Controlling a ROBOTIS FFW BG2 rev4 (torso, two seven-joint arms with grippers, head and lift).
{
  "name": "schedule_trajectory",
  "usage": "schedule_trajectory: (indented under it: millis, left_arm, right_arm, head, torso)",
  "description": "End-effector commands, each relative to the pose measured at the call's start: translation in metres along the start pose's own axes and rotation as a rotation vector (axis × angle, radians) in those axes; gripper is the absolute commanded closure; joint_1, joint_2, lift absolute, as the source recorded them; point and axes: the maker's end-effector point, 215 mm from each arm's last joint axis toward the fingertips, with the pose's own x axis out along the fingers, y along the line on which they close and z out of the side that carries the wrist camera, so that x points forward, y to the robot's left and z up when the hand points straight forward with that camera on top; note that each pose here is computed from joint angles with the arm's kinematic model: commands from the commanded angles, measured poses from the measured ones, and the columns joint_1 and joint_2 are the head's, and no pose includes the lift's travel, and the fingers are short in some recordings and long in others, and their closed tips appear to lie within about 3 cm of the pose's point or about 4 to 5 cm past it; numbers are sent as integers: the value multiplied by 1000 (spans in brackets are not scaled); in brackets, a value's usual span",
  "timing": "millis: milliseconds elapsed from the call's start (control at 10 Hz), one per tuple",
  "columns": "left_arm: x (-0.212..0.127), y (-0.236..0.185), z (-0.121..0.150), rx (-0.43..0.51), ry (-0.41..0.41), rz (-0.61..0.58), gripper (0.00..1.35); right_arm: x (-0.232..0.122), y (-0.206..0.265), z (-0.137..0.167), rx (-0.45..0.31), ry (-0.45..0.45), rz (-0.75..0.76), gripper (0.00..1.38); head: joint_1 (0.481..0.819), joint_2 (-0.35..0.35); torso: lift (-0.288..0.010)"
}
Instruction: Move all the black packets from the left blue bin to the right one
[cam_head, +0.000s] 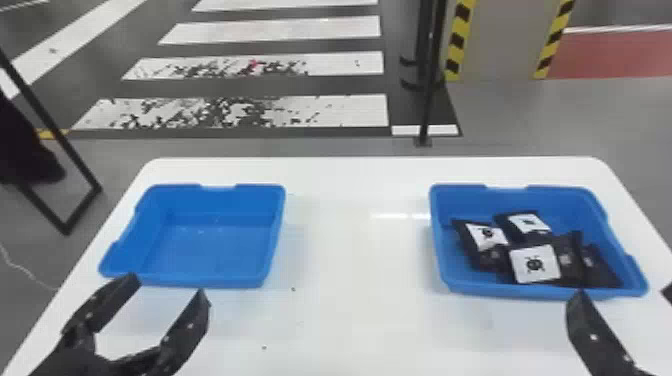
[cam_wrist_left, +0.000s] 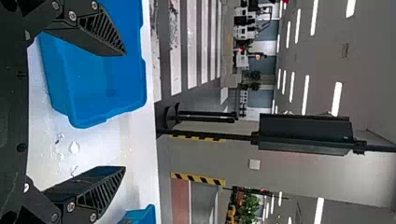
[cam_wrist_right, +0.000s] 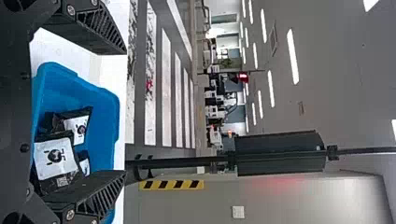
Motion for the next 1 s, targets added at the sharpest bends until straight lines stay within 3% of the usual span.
schedule_trajectory:
  millis: [0,900]
  left_arm:
    - [1,0,0,-3,-1,1,182]
    - [-2,1,-4,-13,10,2,182]
  right_arm:
    - [1,2,-1,5,2,7,116]
    - [2,6,-10,39,20,15,117]
  head:
    - [695,99]
    - [695,112]
  torso:
    - [-140]
    - [-140]
